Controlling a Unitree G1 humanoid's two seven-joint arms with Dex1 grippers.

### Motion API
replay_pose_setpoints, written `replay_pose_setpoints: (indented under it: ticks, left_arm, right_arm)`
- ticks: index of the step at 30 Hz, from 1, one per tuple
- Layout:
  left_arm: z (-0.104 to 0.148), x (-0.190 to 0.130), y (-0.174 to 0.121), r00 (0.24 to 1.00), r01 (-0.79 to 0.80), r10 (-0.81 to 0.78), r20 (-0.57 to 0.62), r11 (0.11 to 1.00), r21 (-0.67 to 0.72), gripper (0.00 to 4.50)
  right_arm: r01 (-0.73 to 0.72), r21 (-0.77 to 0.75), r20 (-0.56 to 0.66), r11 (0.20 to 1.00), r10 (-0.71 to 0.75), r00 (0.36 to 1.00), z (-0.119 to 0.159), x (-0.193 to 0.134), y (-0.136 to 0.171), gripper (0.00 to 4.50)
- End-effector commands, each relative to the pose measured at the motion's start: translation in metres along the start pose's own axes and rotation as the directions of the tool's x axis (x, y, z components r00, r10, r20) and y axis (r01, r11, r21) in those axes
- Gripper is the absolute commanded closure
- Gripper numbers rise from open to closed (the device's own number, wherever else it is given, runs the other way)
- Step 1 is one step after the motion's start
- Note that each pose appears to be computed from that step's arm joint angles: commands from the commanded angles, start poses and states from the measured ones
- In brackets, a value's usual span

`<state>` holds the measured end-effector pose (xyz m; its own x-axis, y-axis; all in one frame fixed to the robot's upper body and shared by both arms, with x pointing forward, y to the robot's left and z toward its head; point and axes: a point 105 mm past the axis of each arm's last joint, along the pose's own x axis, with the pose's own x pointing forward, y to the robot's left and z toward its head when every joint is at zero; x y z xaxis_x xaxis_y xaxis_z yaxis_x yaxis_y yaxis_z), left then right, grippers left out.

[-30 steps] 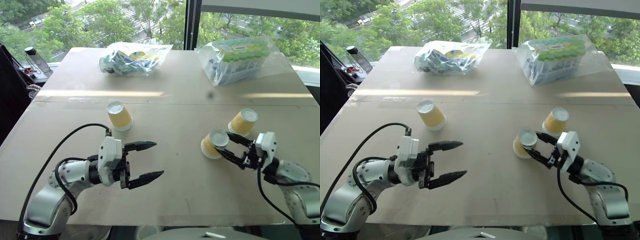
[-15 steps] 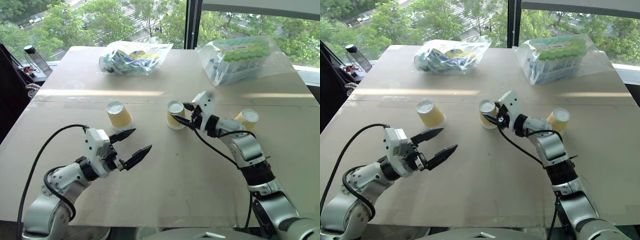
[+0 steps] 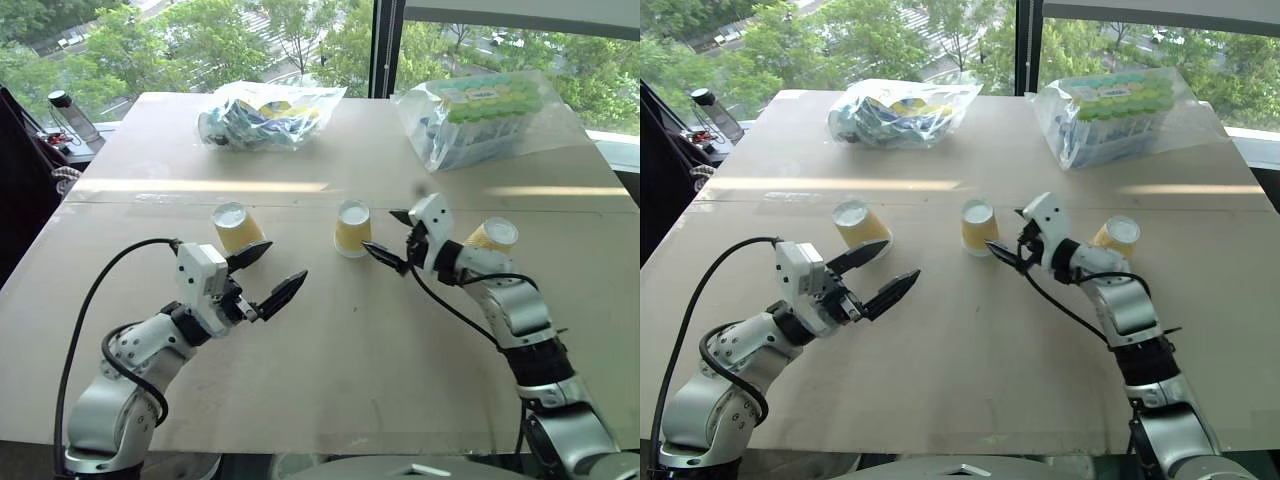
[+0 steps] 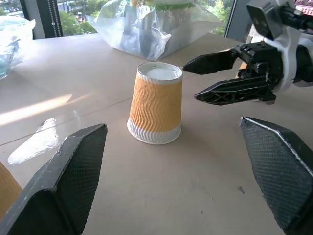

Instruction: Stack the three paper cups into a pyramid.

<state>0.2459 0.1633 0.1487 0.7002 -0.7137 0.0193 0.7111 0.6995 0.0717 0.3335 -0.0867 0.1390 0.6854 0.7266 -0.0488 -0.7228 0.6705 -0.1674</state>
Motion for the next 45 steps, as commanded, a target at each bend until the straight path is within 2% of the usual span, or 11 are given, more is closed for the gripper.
replay_pose_setpoints:
  ticks: [1, 4, 7, 13, 15, 27, 30, 33, 34, 40, 45]
  left_arm:
    - [0.012, 0.010, -0.024, 0.985, 0.171, -0.172, 0.014, 0.985, 0.028, 0.00]
    - [0.016, 0.016, -0.041, 0.954, 0.299, -0.299, -0.008, 0.954, 0.021, 0.00]
    - [0.021, 0.026, -0.047, 0.932, 0.362, -0.361, -0.018, 0.932, 0.035, 0.00]
    - [0.032, 0.044, -0.046, 0.907, 0.420, -0.420, -0.027, 0.904, 0.080, 0.00]
    - [0.034, 0.047, -0.044, 0.906, 0.424, -0.423, -0.027, 0.902, 0.086, 0.00]
    - [0.032, 0.051, -0.040, 0.910, 0.414, -0.413, -0.029, 0.904, 0.110, 0.00]
    - [0.031, 0.051, -0.041, 0.911, 0.412, -0.412, -0.024, 0.904, 0.111, 0.00]
    - [0.030, 0.050, -0.042, 0.912, 0.409, -0.410, -0.022, 0.906, 0.111, 0.00]
    - [0.030, 0.050, -0.042, 0.913, 0.408, -0.408, -0.022, 0.906, 0.111, 0.00]
    - [0.026, 0.045, -0.038, 0.926, 0.376, -0.376, -0.021, 0.920, 0.108, 0.00]
    - [0.023, 0.040, -0.022, 0.972, 0.232, -0.235, 0.020, 0.968, 0.092, 0.00]
  right_arm:
    - [0.126, -0.138, 0.148, 0.982, -0.105, 0.983, 0.041, -0.030, -0.011, 0.03]
    - [0.295, -0.145, 0.148, 0.944, -0.275, 0.950, 0.041, -0.057, -0.028, 0.03]
    - [0.464, -0.135, 0.135, 0.875, -0.448, 0.884, 0.035, -0.083, -0.047, 0.03]
    - [0.593, -0.062, 0.052, 0.803, -0.590, 0.805, 0.008, -0.101, -0.057, 0.03]
    - [0.615, -0.031, 0.034, 0.788, -0.614, 0.789, 0.002, -0.103, -0.060, 0.03]
    - [0.625, 0.102, -0.019, 0.774, -0.627, 0.779, -0.012, -0.101, -0.063, 0.03]
    - [0.625, 0.102, -0.015, 0.774, -0.627, 0.779, -0.010, -0.100, -0.064, 0.83]
    - [0.623, 0.105, -0.016, 0.776, -0.625, 0.781, -0.010, -0.100, -0.063, 2.33]
    - [0.619, 0.109, -0.014, 0.778, -0.621, 0.783, -0.010, -0.099, -0.062, 2.55]
    - [0.553, 0.110, 0.018, 0.826, -0.558, 0.829, 0.001, -0.084, -0.053, 2.55]
    - [0.407, 0.107, 0.055, 0.907, -0.414, 0.908, 0.017, -0.047, -0.034, 2.55]
